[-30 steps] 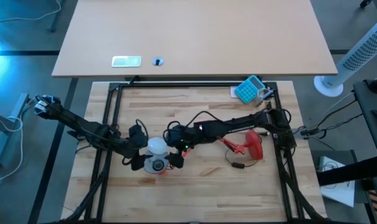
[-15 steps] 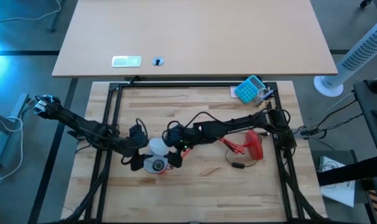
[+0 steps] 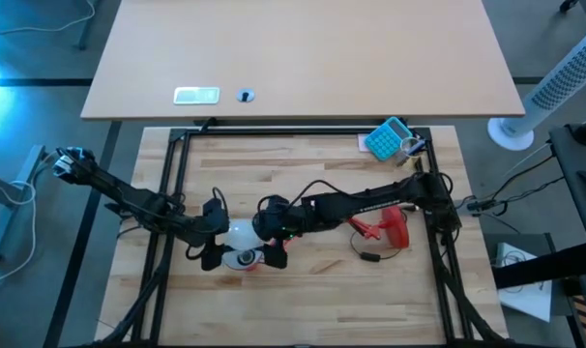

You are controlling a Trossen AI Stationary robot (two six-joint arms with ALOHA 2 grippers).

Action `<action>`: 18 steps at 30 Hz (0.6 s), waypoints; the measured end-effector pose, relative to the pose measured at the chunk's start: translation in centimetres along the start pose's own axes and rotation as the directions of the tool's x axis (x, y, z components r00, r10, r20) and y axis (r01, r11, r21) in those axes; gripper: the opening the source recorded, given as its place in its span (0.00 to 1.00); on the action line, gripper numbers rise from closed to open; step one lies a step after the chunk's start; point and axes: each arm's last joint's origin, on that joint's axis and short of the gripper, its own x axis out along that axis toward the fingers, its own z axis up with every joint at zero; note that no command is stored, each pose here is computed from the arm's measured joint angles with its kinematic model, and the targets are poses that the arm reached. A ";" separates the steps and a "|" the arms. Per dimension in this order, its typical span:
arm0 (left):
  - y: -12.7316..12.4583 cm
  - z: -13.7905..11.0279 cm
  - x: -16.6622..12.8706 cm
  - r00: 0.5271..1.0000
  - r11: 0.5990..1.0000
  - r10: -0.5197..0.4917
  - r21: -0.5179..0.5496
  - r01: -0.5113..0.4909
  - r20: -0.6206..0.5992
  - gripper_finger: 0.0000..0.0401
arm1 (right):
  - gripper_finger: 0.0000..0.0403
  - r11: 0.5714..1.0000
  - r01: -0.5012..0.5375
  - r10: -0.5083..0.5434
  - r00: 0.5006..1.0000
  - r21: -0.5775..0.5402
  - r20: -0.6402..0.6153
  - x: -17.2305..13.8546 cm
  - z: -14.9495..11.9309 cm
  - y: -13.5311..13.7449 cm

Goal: Screw lightbulb
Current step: Insert the lightbulb into the orange desk lamp

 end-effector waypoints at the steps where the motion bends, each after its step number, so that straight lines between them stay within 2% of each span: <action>1: -0.1 0.1 0.0 1.000 1.000 -0.007 -0.003 0.007 0.011 0.67 | 0.77 1.000 0.002 -0.002 1.000 -0.003 -0.004 0.0 0.0 0.0; 7: -0.5 -0.3 0.9 0.998 0.999 -0.038 -0.006 0.038 0.048 0.67 | 0.76 1.000 -0.004 0.004 1.000 -0.007 -0.007 -0.1 0.0 0.2; 18: -1.5 -1.3 3.0 0.999 0.999 -0.001 0.047 0.002 -0.033 0.67 | 0.76 1.000 -0.011 0.011 1.000 -0.015 0.010 -0.4 0.4 0.6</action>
